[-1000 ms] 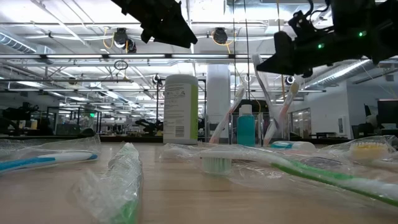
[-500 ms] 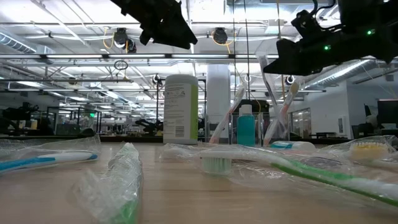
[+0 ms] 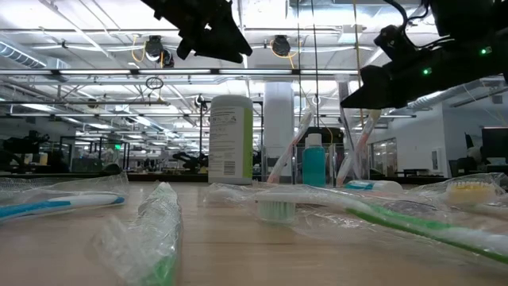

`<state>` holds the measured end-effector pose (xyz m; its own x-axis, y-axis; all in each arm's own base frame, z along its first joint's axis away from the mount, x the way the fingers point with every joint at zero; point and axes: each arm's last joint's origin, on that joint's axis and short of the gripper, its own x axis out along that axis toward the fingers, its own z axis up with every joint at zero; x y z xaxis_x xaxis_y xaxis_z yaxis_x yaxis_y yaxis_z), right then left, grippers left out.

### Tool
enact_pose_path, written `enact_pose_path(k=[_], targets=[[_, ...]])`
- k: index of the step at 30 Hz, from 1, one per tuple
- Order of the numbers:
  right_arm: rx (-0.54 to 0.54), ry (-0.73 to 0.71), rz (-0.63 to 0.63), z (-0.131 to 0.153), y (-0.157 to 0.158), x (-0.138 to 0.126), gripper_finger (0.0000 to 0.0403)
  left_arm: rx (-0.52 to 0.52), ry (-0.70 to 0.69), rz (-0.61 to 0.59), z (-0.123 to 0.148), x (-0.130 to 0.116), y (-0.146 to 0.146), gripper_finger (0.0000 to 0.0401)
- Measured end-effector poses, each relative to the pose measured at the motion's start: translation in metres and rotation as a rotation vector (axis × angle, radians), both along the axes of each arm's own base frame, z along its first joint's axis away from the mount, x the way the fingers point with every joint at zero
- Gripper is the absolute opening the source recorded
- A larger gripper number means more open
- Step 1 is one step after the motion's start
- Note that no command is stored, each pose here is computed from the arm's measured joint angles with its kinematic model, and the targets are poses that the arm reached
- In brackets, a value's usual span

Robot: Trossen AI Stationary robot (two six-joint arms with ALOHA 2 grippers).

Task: Pick & Place toothbrushing station
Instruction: Put the purple toothbrush into the transparent organizer, then put the orange toothbrush into the transparent organizer

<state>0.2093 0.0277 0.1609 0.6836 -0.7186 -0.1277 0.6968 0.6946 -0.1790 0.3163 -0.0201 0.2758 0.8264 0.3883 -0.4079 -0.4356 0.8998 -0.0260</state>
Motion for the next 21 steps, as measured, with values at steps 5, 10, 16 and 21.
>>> enact_pose_path(k=[5, 10, 16, 21], targets=[[0.001, 0.001, 0.001, 0.000, 0.000, 0.000, 0.0107, 0.000, 0.000, 0.000, 0.000, 0.000, 0.000, 0.0154], [-0.050, 0.015, 0.045, 0.008, 0.007, -0.003, 0.0139, 0.000, 0.001, -0.001, 0.000, 0.000, 0.000, 0.0154], [-0.049, -0.082, 0.085, 0.032, 0.017, -0.016, 0.0163, -0.004, 0.003, -0.031, 0.000, 0.000, -0.007, 0.0154], [-0.002, -0.170, 0.131, 0.045, 0.023, -0.025, 0.0176, -0.020, 0.004, -0.080, 0.000, -0.001, -0.013, 0.0154]])
